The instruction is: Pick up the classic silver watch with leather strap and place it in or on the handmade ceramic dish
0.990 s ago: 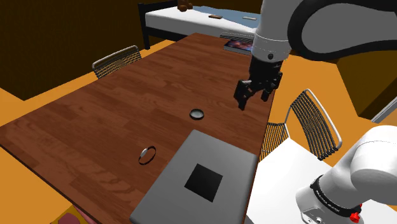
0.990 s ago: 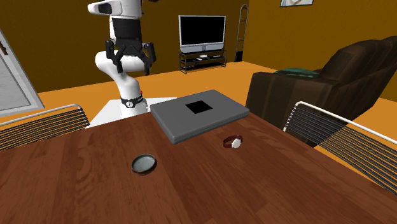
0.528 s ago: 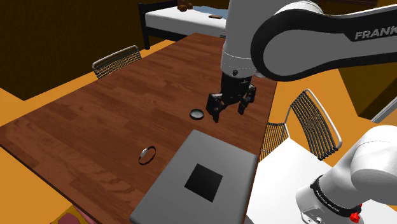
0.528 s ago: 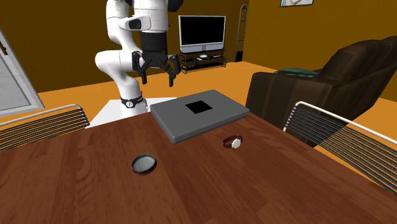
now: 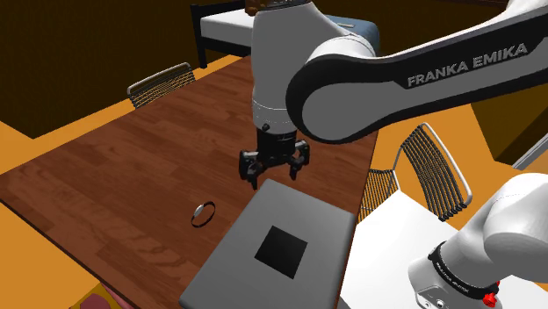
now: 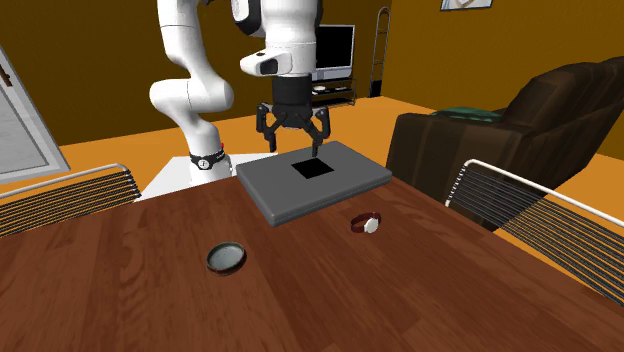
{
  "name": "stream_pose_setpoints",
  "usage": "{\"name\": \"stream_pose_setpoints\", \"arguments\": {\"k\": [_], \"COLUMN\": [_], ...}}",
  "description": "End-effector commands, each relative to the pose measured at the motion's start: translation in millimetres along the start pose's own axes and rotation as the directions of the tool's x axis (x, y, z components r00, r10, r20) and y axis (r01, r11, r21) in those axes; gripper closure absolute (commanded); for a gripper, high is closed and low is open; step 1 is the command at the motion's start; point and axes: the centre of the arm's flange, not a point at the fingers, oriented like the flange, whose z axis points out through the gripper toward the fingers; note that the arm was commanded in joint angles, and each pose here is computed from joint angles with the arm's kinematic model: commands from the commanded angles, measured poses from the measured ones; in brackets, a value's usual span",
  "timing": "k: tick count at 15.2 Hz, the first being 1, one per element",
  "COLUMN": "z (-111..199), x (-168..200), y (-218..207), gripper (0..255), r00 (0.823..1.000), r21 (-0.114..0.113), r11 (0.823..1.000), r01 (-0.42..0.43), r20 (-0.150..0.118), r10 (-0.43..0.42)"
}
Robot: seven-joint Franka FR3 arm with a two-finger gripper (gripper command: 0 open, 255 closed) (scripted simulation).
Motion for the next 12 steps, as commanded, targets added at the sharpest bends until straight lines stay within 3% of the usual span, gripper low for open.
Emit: {"name": "stream_pose_setpoints", "arguments": {"k": [1,12], "z": [10,56], "x": [3,20], "y": [-25,-156], "gripper": [0,0], "r00": [1.0,0.994], "r21": [0.008,0.044], "r11": [1.0,0.993], "r01": [-0.018,-0.109], "r20": [0.005,0.028], "r10": [0.018,0.108]}}
